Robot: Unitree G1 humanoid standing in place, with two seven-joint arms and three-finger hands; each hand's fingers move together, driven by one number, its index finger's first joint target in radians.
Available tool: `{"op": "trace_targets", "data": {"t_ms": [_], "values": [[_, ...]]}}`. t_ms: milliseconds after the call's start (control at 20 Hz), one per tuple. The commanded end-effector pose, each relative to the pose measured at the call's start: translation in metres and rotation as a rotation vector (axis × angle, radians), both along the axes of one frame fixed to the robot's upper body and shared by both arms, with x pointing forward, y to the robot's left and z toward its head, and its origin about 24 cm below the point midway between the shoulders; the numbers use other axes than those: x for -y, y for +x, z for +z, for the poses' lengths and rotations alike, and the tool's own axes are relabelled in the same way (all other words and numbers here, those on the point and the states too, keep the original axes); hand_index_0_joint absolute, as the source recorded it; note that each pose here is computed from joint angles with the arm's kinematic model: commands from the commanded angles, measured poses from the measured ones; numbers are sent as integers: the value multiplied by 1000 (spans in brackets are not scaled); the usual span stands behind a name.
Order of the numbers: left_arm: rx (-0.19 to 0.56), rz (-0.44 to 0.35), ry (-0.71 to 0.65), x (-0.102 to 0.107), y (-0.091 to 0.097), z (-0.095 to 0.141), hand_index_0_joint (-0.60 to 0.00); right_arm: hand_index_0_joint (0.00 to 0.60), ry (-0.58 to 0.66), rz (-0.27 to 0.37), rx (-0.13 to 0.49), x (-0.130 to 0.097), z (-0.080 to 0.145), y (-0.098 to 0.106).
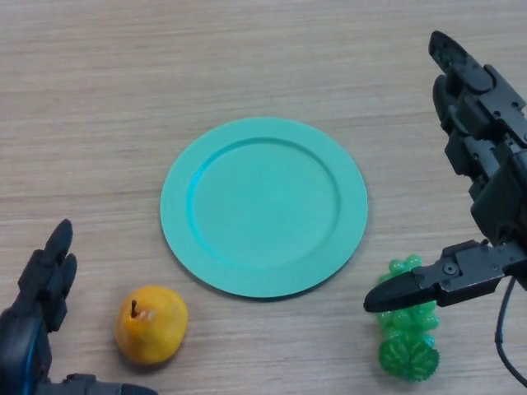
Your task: Pick up the yellow pear and place it on the plate
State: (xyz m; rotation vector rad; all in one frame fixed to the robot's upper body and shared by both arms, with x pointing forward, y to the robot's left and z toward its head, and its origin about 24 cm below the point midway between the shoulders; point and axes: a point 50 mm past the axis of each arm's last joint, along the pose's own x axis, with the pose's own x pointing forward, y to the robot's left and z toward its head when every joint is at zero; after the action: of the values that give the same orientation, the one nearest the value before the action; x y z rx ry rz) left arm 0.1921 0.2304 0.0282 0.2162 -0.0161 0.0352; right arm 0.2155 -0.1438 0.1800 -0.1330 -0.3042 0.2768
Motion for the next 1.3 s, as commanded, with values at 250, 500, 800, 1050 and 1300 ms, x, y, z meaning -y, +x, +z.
{"op": "trace_targets", "data": {"t_ms": [250,500,800,1050,1300], "values": [[135,-32,111,6,18,7,0,0,2,-31,215,5,28,-14],[101,-71,82,13,22,-5,0,0,2,-38,229,5,31,-15],[108,-142,130,22,22,-8,-600,0,0,-34,228,5,31,-17],[148,-204,148,25,10,13,-600,0,-1,-24,211,5,32,-21],[371,-206,168,30,0,70,-600,0,-2,-26,210,5,33,-24]]}}
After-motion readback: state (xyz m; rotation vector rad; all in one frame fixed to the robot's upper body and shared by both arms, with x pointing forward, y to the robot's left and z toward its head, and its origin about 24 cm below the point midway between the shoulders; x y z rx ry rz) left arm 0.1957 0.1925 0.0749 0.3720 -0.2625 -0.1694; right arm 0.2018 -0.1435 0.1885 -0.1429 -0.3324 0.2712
